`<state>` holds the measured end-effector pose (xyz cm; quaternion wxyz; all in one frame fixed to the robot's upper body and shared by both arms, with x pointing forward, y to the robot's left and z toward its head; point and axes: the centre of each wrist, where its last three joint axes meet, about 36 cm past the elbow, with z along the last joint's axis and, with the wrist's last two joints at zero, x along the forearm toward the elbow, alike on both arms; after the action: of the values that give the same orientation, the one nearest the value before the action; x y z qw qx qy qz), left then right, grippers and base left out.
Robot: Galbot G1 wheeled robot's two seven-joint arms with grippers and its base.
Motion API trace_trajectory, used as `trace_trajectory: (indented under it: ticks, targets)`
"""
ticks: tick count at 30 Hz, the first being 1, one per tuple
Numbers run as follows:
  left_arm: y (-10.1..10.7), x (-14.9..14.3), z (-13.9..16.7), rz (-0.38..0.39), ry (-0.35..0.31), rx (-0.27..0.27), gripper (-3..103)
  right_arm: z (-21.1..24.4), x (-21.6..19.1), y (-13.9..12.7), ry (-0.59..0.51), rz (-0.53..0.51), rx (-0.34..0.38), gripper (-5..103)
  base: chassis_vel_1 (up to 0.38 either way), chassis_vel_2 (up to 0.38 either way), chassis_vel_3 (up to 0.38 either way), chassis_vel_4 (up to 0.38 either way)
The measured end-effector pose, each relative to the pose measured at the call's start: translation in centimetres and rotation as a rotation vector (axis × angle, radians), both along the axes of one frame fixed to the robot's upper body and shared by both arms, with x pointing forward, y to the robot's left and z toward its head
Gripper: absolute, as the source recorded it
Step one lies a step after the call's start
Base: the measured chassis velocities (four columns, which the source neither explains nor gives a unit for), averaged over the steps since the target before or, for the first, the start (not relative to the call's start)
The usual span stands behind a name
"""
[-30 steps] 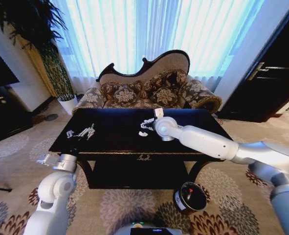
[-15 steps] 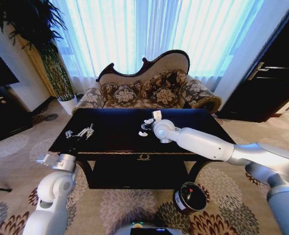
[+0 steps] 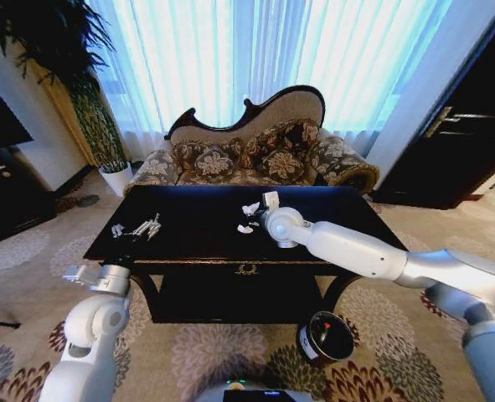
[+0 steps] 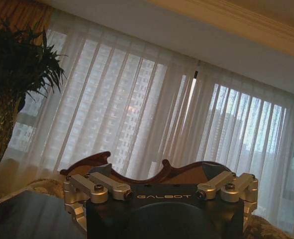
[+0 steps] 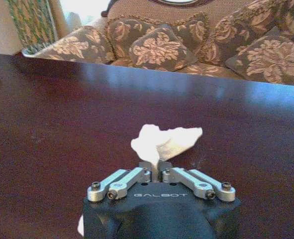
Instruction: Move to the front of the table and place the trash on the table into the trash bin.
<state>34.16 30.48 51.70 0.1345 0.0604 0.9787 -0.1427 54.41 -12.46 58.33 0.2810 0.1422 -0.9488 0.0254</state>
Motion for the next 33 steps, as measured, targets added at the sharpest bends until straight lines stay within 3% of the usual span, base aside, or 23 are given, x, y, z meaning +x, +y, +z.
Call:
trace_trajectory:
  ticks: [2, 5, 8, 10, 13, 16, 18, 20, 24, 26, 33]
  targets:
    - [0.0, 0.0, -0.1, 0.006, 0.0, 0.01, 100, -0.1, -0.2, -0.4, 0.002, 0.012, 0.041, 2, 0.0, 0.0, 0.0, 0.0]
    - [0.0, -0.2, -0.2, 0.011, 0.0, 0.019, 100, -0.4, -0.9, -1.6, -0.01, 0.02, 0.136, 1, 0.0, 0.0, 0.0, 0.0]
    - [-0.1, -0.2, -0.2, 0.01, -0.001, 0.018, 100, -0.4, -1.1, -2.0, -0.018, 0.018, 0.164, 0, 0.0, 0.0, 0.0, 0.0]
    - [-0.4, -0.3, -0.2, 0.008, -0.004, 0.02, 100, -0.3, -1.8, -3.8, -0.052, 0.006, 0.238, 0, 0.0, 0.0, 0.0, 0.0]
    - [-0.4, -0.3, -0.2, 0.01, -0.005, 0.029, 100, -0.1, -2.1, -5.0, -0.069, -0.008, 0.273, 0, 0.0, 0.0, 0.0, 0.0]
    - [-0.7, -0.6, -0.1, 0.006, -0.011, 0.036, 100, 0.3, -3.1, -8.1, -0.122, -0.053, 0.358, 0, 0.0, 0.0, 0.0, 0.0]
    - [-0.8, -0.6, 0.0, 0.004, -0.012, 0.036, 100, 0.3, -3.4, -8.9, -0.131, -0.063, 0.374, 0, 0.0, 0.0, 0.0, 0.0]
    - [-0.9, -0.8, 0.1, 0.002, -0.017, 0.036, 100, -0.6, -4.9, -11.4, -0.132, -0.096, 0.405, 0, 0.0, 0.0, 0.0, 0.0]
    - [-0.9, -1.0, 0.3, 0.002, -0.02, 0.037, 100, -1.4, -6.5, -13.6, -0.135, -0.124, 0.406, 0, 0.0, 0.0, 0.0, 0.0]
    - [-1.0, -1.2, 0.9, -0.003, -0.037, 0.031, 100, -1.1, -8.4, -15.9, -0.169, -0.155, 0.412, 0, 0.0, 0.0, 0.0, 0.0]
    - [-1.3, -1.7, 1.1, -0.003, -0.043, 0.012, 100, -2.3, -11.3, -17.7, -0.189, -0.155, 0.421, 0, 0.0, 0.0, 0.0, 0.0]
